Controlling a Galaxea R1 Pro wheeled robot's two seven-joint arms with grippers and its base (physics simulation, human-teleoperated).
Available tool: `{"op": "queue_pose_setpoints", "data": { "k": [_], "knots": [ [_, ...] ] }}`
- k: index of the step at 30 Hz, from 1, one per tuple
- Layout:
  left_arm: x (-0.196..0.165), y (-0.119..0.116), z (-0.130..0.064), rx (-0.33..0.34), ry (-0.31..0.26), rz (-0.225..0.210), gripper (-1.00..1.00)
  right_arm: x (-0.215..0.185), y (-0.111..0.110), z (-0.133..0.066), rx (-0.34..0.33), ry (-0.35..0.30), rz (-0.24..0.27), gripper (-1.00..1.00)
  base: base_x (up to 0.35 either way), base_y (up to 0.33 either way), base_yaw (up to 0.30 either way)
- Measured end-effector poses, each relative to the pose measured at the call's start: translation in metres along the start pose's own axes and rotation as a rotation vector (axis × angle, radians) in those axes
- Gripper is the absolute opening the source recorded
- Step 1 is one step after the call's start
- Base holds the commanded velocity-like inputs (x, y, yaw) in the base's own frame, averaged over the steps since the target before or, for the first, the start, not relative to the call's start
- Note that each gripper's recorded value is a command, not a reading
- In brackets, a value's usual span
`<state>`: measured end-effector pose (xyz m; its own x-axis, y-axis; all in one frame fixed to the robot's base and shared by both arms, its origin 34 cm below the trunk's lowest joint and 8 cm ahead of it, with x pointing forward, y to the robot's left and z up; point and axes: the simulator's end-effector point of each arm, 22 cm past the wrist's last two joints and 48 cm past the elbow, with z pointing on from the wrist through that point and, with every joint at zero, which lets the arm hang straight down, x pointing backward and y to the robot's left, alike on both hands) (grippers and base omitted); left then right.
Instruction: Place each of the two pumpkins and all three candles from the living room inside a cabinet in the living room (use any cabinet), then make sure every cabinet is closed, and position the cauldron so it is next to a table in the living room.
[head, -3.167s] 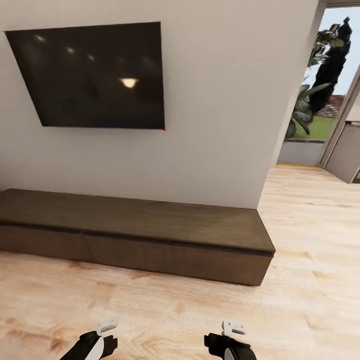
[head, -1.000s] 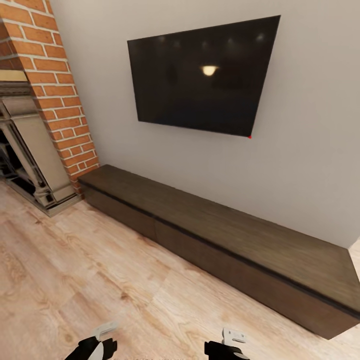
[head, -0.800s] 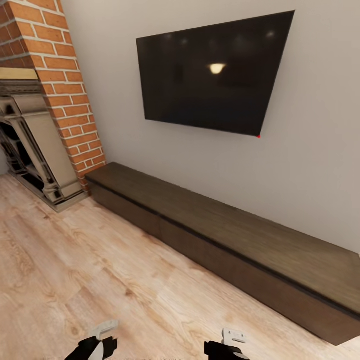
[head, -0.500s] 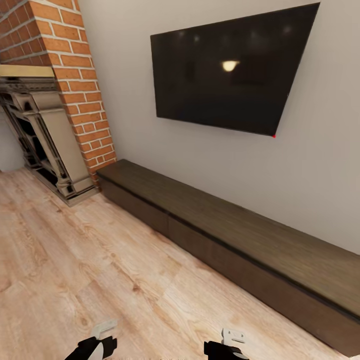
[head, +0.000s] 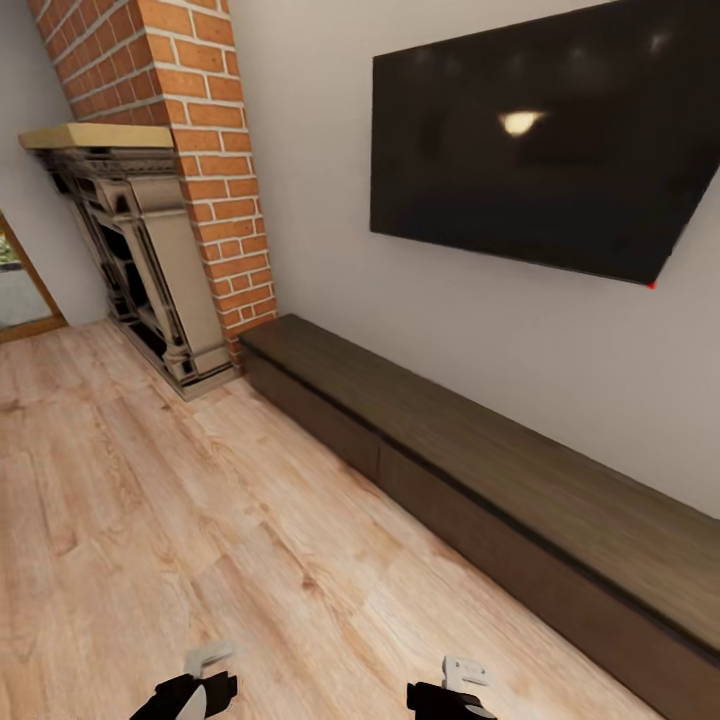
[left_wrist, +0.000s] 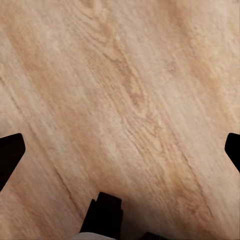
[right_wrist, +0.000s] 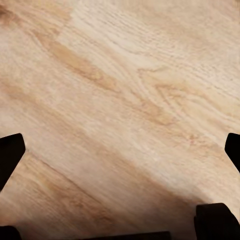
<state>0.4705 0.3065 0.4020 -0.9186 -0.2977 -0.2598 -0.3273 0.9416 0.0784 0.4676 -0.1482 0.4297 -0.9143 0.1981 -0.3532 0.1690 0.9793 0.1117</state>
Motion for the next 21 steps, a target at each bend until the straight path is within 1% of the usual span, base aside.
{"op": "queue_pose_setpoints", "data": {
  "k": [4,7,9,10,13,21],
  "knots": [
    [0.002,-0.001,0.001,0.0,0.003,0.0,1.0,0.001,0.0,0.001,0.002,0.003,0.0,1.0,0.238,0.177,0.263],
    [0.003,-0.002,0.001,0.001,0.005,0.001,1.0,0.002,0.0,0.001,0.001,0.005,-0.004,1.0,0.095,0.057,0.264],
    [0.004,-0.003,0.001,0.002,0.007,0.002,1.0,0.003,0.003,0.001,-0.004,0.006,-0.015,1.0,0.033,0.02,0.265],
    [0.004,-0.003,0.002,0.003,0.007,0.002,1.0,0.004,0.007,0.001,-0.011,0.005,-0.031,1.0,0.018,0.011,0.265],
    [0.005,-0.004,0.002,0.003,0.009,0.002,1.0,0.006,0.012,0.0,-0.012,0.006,-0.059,1.0,0.007,0.004,0.265],
    [0.008,-0.004,0.003,0.002,0.015,0.003,1.0,0.009,0.01,0.001,0.004,0.011,-0.072,1.0,0.001,0.001,0.265]
  ]
}}
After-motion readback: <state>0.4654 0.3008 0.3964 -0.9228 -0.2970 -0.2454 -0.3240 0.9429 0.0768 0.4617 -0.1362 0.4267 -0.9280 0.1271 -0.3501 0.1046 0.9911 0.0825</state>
